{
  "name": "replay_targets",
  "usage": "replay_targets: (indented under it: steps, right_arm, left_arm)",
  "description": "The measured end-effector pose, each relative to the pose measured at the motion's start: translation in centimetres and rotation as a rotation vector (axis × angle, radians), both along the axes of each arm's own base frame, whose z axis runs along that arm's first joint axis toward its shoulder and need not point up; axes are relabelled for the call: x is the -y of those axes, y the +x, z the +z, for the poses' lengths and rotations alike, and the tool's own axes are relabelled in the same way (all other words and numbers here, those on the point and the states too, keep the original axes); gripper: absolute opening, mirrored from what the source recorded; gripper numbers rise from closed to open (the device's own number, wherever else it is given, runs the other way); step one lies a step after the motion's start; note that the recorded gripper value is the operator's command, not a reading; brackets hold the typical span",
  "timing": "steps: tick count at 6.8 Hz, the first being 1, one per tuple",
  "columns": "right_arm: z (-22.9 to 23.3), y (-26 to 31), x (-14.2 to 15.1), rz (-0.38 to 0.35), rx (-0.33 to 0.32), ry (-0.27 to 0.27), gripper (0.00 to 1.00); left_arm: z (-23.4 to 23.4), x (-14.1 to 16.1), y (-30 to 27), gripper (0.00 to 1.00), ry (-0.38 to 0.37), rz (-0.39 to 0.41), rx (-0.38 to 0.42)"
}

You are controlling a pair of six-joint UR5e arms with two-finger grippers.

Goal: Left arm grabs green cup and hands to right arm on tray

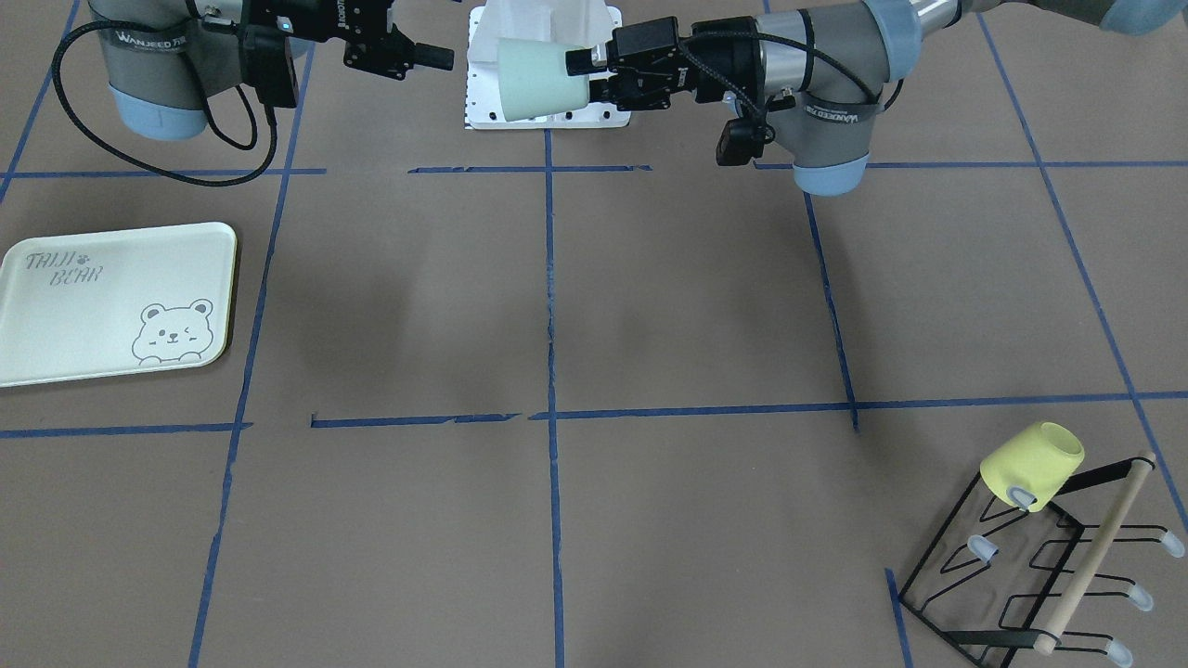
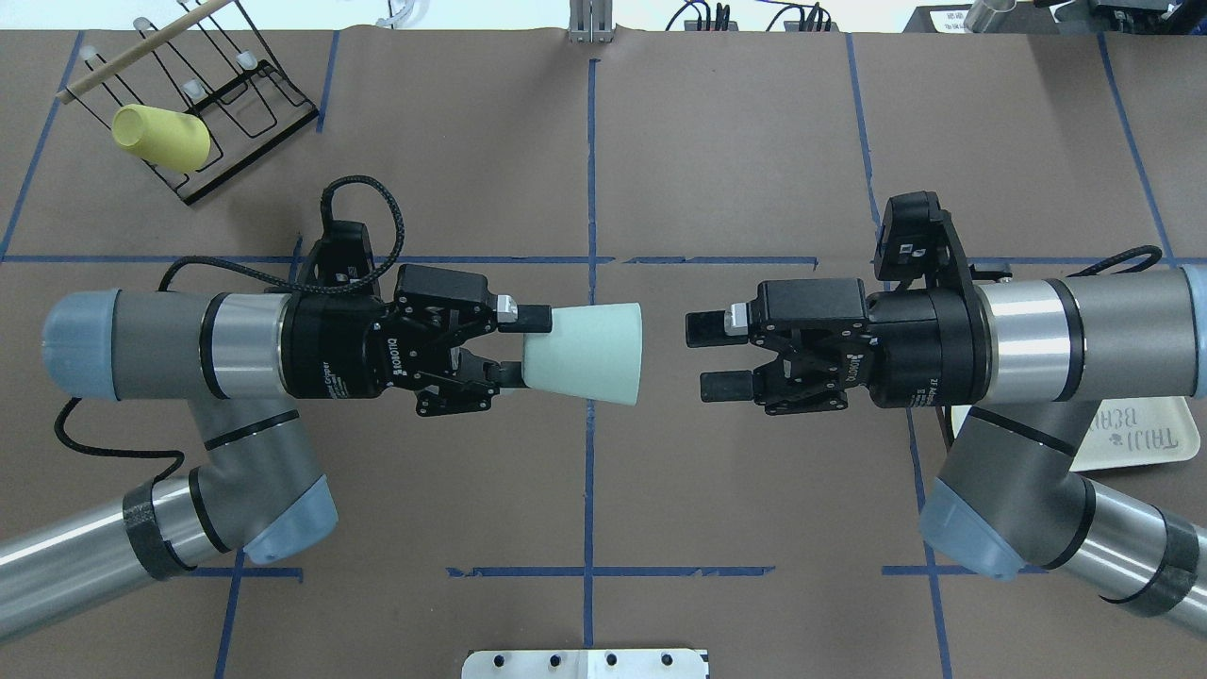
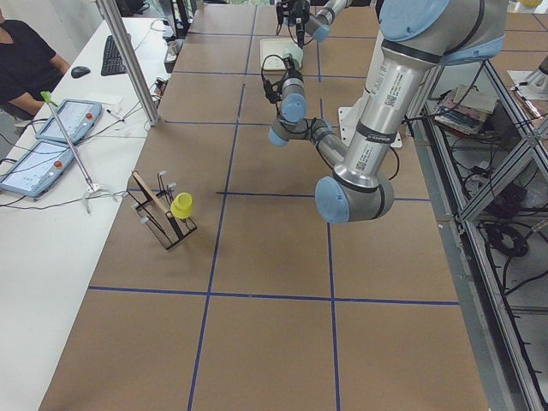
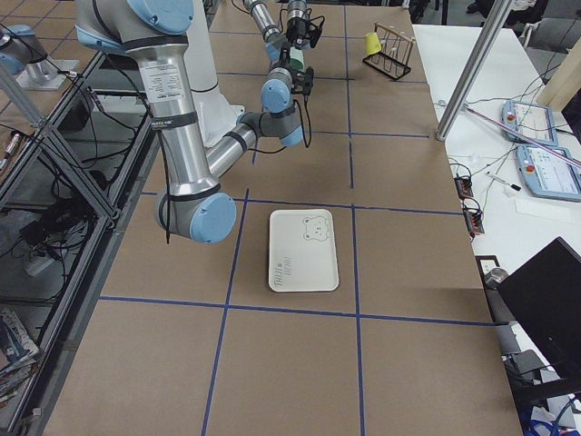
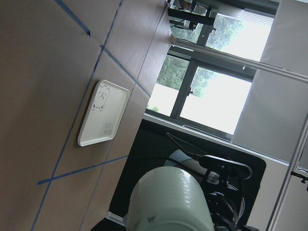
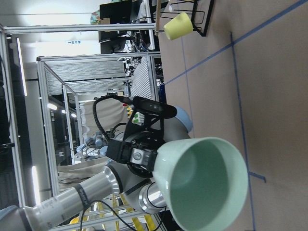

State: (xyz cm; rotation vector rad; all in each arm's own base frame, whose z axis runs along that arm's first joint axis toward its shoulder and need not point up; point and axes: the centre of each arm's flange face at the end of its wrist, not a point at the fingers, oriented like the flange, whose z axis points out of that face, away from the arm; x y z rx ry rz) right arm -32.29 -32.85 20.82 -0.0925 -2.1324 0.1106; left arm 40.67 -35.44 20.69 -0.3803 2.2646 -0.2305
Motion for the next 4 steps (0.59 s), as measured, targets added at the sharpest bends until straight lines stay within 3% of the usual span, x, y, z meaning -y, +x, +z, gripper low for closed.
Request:
replay_targets:
  steps: [3,4]
  right_arm:
    - [-1.3,-0.8,-0.9,0.011,0.084,-0.013,0.91]
    - [-1.4,-1.0,-1.1,0.01,0.089,-0.016,0.82]
  left_arm:
    - [-0.9,-1.7,0.8,0.0,-0.005,0.021,-0.045]
    - [-1.0,-2.0,1.0,0.0,-0.01,0.023,-0.05]
